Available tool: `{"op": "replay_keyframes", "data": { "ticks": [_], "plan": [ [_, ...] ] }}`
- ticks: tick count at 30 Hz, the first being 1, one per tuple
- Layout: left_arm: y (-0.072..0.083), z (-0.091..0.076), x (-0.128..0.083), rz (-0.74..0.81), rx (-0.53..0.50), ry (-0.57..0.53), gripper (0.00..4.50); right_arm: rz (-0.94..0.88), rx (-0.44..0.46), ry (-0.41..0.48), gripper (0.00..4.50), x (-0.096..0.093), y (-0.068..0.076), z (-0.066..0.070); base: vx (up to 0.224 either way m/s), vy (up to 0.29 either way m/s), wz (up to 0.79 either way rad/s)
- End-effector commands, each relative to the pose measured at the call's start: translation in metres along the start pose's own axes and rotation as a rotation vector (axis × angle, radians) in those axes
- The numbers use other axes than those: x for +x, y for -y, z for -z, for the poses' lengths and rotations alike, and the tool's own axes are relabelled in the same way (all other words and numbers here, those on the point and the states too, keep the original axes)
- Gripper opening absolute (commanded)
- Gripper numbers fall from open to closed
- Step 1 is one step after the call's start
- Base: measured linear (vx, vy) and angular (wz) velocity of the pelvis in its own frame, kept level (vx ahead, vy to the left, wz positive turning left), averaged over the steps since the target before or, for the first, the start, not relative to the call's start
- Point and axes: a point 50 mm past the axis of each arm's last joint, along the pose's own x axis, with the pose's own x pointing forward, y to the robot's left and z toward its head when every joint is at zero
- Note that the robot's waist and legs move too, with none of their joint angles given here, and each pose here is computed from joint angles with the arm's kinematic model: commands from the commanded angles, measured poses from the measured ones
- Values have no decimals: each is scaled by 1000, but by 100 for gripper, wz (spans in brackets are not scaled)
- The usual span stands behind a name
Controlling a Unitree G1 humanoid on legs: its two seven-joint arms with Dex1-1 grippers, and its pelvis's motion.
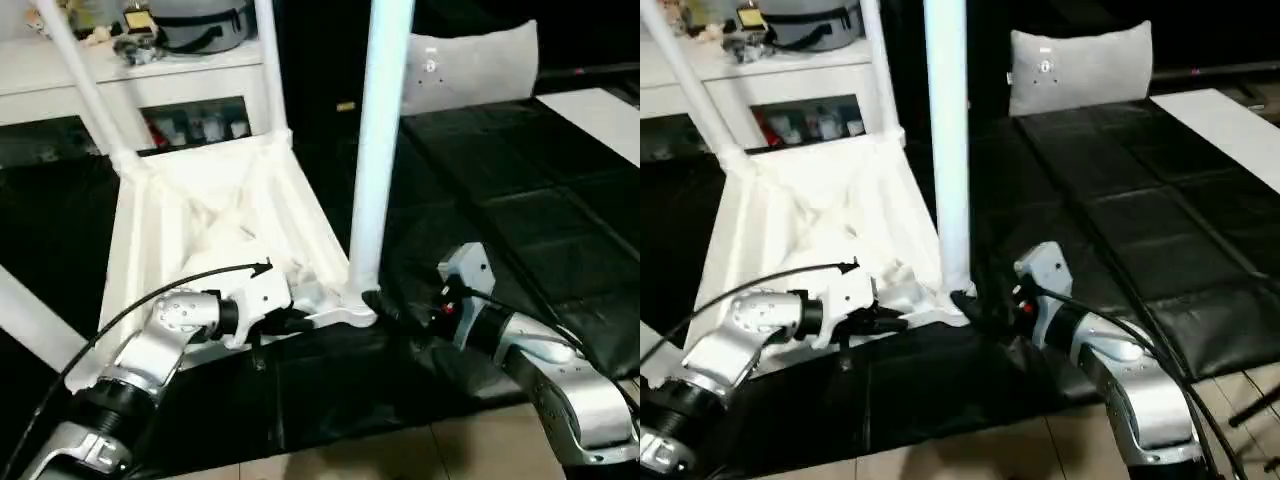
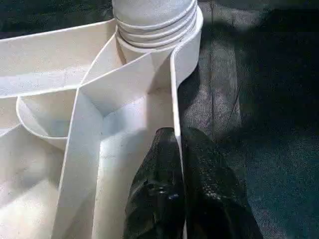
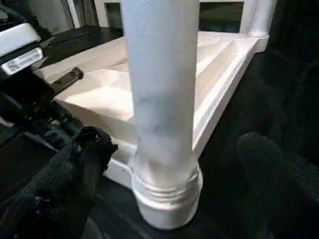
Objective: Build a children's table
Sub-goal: Rotate leg to tighten
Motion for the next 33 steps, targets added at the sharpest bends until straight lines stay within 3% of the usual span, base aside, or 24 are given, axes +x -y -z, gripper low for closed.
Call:
{"op": "replay_keyframes", "data": {
  "ticks": [1,3,8,14,18,22,29,33],
  "plan": [
    [-2,-10,1,18,47,21,0,-30,-15,-15,446,4,-2,2,0,0,0],
    [-1,-6,0,47,60,-12,0,-56,-65,-55,446,4,1,3,0,0,0],
    [-1,-3,-1,79,108,-64,0,-113,-88,-10,446,0,13,-8,0,0,0],
    [2,-11,-3,112,109,-37,0,-217,-117,-2,446,2,25,-17,0,0,0],
    [4,-14,-1,123,121,-27,0,-385,-87,-86,410,2,25,-10,0,0,0],
    [8,-13,2,145,116,-31,0,-453,-65,-94,369,7,30,-10,0,0,0],
    [8,-11,0,161,112,-50,0,-448,-83,-95,313,26,40,-11,0,0,0],
    [5,-14,4,143,98,-34,0,-468,-83,-98,279,28,38,-10,0,0,0]
  ]
}}
